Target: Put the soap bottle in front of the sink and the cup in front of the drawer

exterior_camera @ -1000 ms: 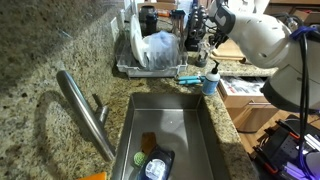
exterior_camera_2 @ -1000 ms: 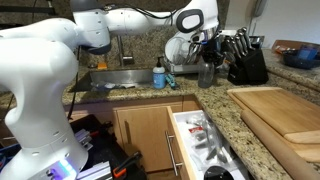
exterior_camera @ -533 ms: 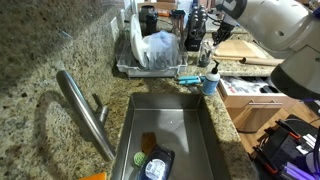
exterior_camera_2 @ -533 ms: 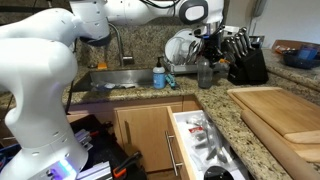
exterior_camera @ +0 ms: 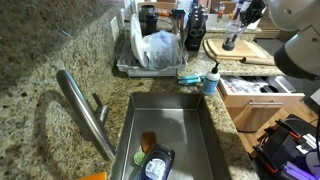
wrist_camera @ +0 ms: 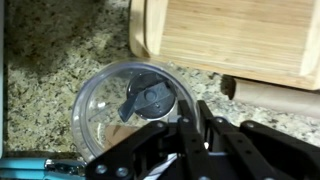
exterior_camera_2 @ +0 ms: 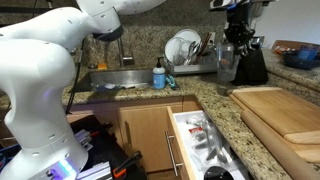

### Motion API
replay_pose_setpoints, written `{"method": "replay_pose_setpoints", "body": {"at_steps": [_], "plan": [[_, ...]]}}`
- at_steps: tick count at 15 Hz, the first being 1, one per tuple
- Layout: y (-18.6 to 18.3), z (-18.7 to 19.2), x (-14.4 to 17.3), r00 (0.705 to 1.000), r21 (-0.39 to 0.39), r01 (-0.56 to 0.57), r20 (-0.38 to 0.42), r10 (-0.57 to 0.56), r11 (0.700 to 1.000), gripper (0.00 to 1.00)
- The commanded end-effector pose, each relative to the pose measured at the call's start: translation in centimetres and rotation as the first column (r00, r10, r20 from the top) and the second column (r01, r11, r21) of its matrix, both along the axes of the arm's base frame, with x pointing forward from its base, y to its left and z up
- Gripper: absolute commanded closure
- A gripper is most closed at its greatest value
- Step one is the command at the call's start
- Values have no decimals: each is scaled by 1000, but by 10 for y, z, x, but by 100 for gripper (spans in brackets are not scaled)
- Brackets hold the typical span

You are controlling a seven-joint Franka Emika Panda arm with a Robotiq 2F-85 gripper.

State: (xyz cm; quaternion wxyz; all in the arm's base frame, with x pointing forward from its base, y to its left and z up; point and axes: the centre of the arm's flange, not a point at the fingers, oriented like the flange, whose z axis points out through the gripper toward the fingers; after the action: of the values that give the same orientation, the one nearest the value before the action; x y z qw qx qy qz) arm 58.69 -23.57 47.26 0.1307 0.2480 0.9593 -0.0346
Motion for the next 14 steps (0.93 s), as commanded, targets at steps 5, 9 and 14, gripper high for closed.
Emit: {"method": "replay_pose_setpoints", "body": {"at_steps": [5, 9, 14], "plan": [[-118, 35, -67, 984, 132, 168, 44, -175, 977, 97], [-149, 30, -84, 978, 187, 190, 50, -202, 964, 99], [-157, 42, -18, 952, 209, 291, 35, -305, 934, 99]]}}
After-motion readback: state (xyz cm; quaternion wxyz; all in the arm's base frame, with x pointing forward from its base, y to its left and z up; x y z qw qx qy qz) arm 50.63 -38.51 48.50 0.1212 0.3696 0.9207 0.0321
